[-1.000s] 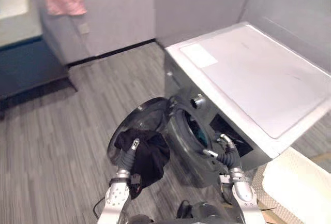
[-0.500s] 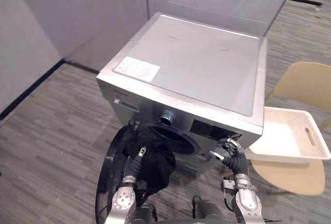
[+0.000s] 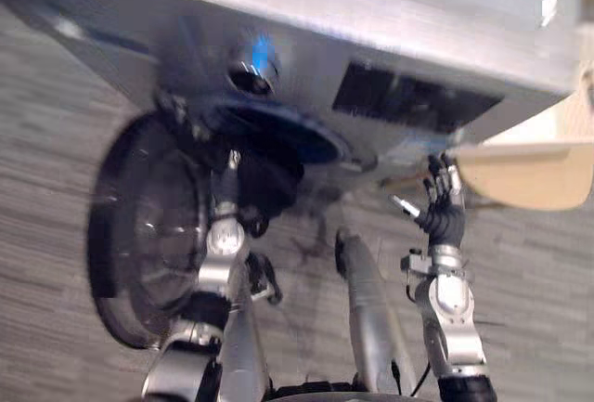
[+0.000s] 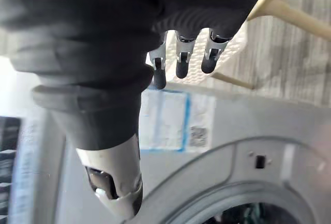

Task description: Pick up the laundry basket with both hands and put the clothes into the washing machine.

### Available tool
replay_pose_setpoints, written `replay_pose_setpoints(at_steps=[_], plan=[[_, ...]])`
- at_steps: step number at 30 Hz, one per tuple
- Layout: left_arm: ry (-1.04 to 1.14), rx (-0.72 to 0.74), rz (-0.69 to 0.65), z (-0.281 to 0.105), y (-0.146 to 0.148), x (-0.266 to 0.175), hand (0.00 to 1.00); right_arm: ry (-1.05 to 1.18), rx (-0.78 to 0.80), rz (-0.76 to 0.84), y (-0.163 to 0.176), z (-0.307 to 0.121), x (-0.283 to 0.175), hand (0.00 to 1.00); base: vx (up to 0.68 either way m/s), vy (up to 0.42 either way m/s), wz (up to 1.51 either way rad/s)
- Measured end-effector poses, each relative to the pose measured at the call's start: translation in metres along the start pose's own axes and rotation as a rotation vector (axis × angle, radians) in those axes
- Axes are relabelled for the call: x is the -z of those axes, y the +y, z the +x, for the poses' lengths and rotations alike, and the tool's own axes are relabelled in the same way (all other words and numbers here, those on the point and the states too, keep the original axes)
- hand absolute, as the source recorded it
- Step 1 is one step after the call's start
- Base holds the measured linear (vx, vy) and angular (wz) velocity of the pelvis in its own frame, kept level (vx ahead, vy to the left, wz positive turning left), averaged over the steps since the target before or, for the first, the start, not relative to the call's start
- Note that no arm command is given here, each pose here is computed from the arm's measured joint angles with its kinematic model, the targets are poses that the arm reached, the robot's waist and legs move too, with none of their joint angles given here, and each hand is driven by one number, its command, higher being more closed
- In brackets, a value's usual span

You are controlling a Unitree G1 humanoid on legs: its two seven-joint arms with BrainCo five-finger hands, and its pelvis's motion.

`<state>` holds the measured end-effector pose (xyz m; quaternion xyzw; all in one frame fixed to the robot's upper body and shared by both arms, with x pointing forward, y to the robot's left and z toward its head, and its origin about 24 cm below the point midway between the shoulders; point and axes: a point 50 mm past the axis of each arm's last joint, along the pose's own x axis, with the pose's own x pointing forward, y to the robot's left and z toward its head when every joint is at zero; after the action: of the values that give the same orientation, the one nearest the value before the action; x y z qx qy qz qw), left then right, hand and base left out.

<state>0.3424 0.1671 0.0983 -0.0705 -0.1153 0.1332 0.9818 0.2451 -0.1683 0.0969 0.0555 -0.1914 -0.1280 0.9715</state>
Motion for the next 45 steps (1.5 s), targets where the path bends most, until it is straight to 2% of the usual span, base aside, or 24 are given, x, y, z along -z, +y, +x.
replay_pose_setpoints(at_steps=[4, 8, 12, 15, 18, 23, 26, 28, 29, 31, 34, 36, 38, 41, 45], plan=[[-0.113, -0.037, -0.071, 0.038, -0.005, -0.046, 1.00, -0.083, 0.050, 0.056, 0.002, 0.019, -0.015, 0.00, -0.09, -0.072, -0.10], [-0.266, -0.031, -0.157, 0.072, -0.015, -0.114, 1.00, -0.107, 0.065, 0.108, 0.004, 0.025, -0.020, 0.00, -0.07, -0.089, -0.01], [-0.376, 0.009, -0.171, 0.077, -0.027, -0.152, 1.00, -0.095, 0.082, 0.120, 0.000, 0.018, -0.015, 0.00, -0.08, -0.050, 0.07], [-0.520, 0.002, -0.155, 0.083, -0.026, -0.204, 1.00, -0.079, 0.097, 0.100, -0.009, 0.008, -0.009, 0.00, -0.09, -0.019, 0.08], [-0.650, -0.010, -0.185, 0.079, -0.027, -0.248, 1.00, -0.044, 0.113, 0.085, -0.015, 0.000, -0.002, 0.00, -0.03, 0.006, -0.10], [-0.934, 0.017, -0.272, 0.047, -0.033, -0.317, 1.00, -0.010, 0.091, 0.080, -0.019, -0.011, 0.005, 0.00, 0.04, -0.011, 0.05], [-1.085, 0.055, -0.330, 0.019, -0.038, -0.333, 1.00, -0.005, 0.101, 0.085, -0.023, -0.013, 0.006, 0.00, 0.03, -0.038, 0.21], [-1.107, 0.035, -0.309, 0.017, -0.038, -0.330, 1.00, 0.003, 0.102, 0.080, -0.024, -0.014, 0.008, 0.00, 0.00, -0.039, 0.11], [-1.103, 0.020, -0.288, 0.018, -0.038, -0.327, 0.00, 0.007, 0.101, 0.078, -0.025, -0.014, 0.009, 0.00, -0.04, -0.027, -0.01], [-1.089, -0.013, -0.239, 0.023, -0.041, -0.322, 0.00, 0.022, 0.097, 0.075, -0.026, -0.015, 0.012, 0.00, -0.05, -0.017, -0.03], [-1.044, -0.026, -0.064, 0.039, -0.053, -0.323, 0.00, 0.058, 0.087, 0.076, -0.030, -0.016, 0.020, 0.00, -0.06, -0.004, 0.01], [-1.036, 0.006, 0.077, 0.046, -0.063, -0.332, 0.00, 0.062, 0.078, 0.090, -0.032, -0.015, 0.020, 0.00, -0.01, 0.002, 0.02], [-1.087, 0.028, 0.318, 0.047, -0.076, -0.345, 0.00, 0.060, 0.056, 0.101, -0.033, -0.014, 0.020, 0.00, 0.00, 0.006, 0.04], [-1.147, 0.004, 0.579, 0.048, -0.086, -0.350, 0.00, 0.043, 0.035, 0.129, -0.033, -0.014, 0.018, 0.00, 0.03, 0.001, -0.01], [-1.150, -0.035, 0.757, 0.054, -0.090, -0.343, 0.00, 0.018, 0.036, 0.146, -0.033, -0.015, 0.016, 0.00, 0.03, 0.004, -0.01]])
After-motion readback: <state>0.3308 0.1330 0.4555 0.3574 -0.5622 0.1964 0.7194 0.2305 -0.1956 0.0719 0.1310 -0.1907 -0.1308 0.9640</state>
